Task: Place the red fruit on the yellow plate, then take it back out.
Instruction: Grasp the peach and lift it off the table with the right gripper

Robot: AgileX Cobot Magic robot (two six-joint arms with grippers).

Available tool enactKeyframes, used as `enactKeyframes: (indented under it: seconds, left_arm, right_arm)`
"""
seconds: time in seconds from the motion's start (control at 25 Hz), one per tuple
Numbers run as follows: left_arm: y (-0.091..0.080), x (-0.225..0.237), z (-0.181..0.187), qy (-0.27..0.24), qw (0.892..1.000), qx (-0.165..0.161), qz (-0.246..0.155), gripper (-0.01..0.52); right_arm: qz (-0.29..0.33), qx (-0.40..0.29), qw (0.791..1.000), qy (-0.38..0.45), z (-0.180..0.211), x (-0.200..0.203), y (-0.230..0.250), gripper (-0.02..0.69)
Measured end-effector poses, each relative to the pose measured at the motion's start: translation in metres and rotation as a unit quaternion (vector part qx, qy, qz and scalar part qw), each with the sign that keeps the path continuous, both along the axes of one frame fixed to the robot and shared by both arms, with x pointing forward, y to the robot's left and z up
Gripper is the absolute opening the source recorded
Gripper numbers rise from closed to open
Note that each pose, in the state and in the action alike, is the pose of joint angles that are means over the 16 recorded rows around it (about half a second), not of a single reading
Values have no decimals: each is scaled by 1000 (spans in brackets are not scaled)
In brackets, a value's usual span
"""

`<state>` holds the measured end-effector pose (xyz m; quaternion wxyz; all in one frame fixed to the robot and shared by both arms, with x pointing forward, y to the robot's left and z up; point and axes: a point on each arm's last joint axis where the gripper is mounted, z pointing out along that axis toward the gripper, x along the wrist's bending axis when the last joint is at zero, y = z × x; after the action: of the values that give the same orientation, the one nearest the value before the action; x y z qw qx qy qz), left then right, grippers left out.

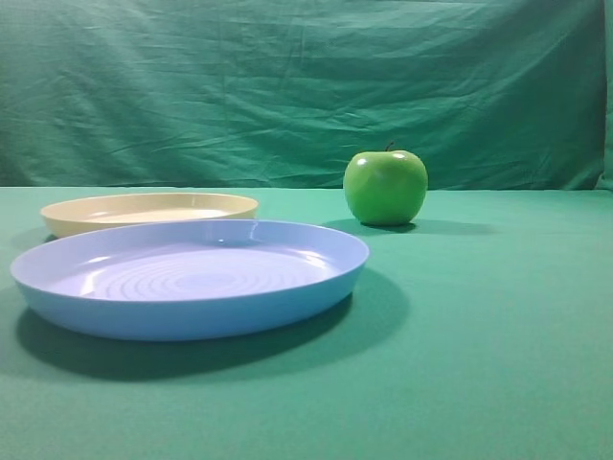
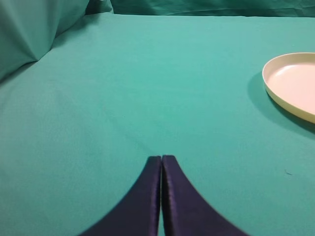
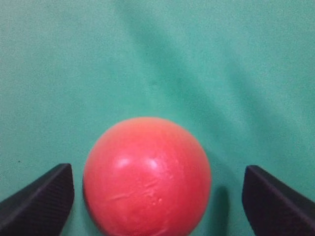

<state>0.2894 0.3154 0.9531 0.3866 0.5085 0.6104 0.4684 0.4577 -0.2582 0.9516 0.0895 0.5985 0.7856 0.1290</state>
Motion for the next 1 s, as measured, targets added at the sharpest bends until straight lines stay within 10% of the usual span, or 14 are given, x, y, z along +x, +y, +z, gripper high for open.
enactKeyframes:
  seconds: [0.56, 1.0]
  left_arm:
    - [0, 0, 0, 0, 1000, 0, 0, 0]
    - [0, 0, 0, 0, 1000, 0, 0, 0]
  right_arm:
    - [-6, -7, 1000, 24, -17, 18, 2, 345]
    - [31, 34, 997, -58, 64, 75, 32, 217]
